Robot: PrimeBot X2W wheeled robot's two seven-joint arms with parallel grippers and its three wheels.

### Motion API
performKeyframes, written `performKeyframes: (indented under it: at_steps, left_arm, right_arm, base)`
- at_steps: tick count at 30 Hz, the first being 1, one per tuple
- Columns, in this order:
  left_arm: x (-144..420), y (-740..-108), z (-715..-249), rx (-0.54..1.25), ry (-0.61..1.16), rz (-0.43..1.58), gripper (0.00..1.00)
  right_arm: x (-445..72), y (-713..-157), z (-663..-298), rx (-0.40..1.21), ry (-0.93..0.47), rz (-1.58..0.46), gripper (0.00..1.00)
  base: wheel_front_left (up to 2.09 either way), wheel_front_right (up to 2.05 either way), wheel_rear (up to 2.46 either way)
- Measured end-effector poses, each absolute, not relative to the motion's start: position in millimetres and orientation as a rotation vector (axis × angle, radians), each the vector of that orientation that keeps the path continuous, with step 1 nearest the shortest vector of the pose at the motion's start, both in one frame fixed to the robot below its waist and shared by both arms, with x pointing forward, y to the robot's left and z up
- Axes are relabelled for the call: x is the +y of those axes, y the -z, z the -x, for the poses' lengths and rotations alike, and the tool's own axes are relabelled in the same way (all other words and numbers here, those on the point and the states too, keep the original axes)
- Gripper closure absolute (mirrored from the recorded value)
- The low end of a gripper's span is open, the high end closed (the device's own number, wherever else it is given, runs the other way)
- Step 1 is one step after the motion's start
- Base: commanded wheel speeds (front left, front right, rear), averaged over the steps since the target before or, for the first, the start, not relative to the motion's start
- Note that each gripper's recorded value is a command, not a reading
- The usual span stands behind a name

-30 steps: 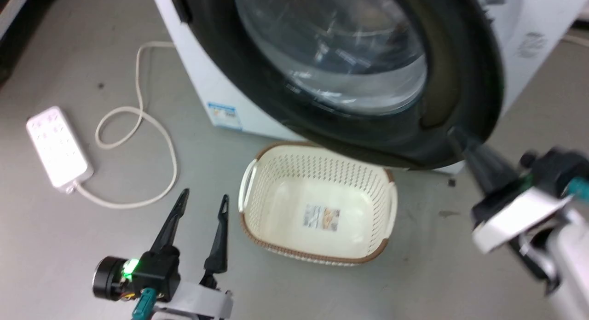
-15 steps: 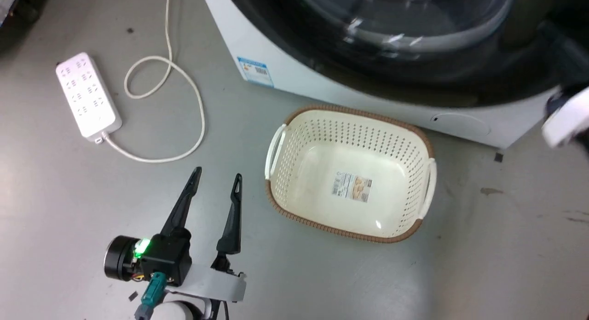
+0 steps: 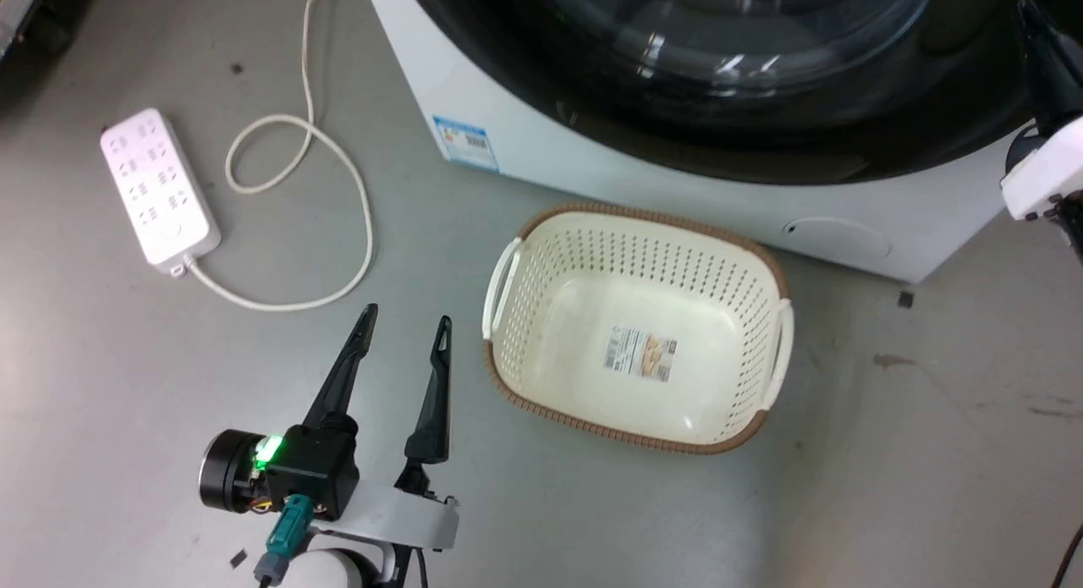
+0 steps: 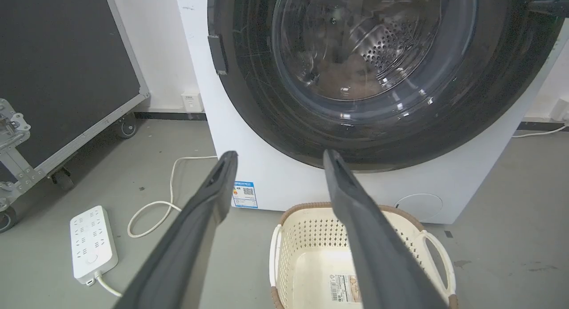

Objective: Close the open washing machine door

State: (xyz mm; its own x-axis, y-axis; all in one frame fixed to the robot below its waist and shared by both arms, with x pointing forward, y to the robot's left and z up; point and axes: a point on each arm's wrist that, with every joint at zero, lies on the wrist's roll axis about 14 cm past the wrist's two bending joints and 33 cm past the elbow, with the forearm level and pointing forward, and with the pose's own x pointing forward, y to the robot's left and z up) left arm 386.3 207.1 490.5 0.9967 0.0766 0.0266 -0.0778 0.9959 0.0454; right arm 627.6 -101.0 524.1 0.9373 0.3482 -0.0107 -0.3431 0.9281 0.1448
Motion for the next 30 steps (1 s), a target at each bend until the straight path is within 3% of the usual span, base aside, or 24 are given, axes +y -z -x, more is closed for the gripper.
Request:
performKeyframes:
  at_steps: [1, 2, 3, 13, 26, 30]
  left_arm:
    - [206.7, -492.9, -386.0, -0.032, -0.076, -0.045, 0.0]
    - [206.8, -495.5, -385.6, -0.04, -0.076, -0.044, 0.0]
    - [207.0, -498.1, -385.0, -0.048, -0.076, -0.043, 0.0]
    - [211.0, -509.8, -359.4, -0.08, -0.069, -0.033, 0.0]
    - [185.5, -517.4, -347.2, -0.112, 0.029, -0.002, 0.0]
    - [183.6, -514.3, -342.4, -0.103, 0.034, -0.002, 0.0]
  right_arm:
    - [-102.8, -527.4, -625.4, 0.027, -0.35, -0.145, 0.73]
    - [-104.7, -531.8, -622.3, 0.01, -0.347, -0.145, 0.18]
    - [-106.3, -533.7, -617.8, 0.002, -0.344, -0.145, 0.0]
    - [-110.2, -539.3, -516.9, -0.079, -0.391, -0.142, 0.0]
    - [-165.9, -531.8, -392.9, -0.142, -0.175, -0.152, 0.0]
    - [-164.1, -522.1, -374.7, -0.123, -0.146, -0.153, 0.0]
  base:
    - [0.0, 0.0, 0.0]
    - [0.0, 0.0, 0.0]
    - [0.0, 0.0, 0.0]
    - [0.0, 0.0, 0.0]
    - [0.0, 0.0, 0.0]
    - [0.0, 0.0, 0.0]
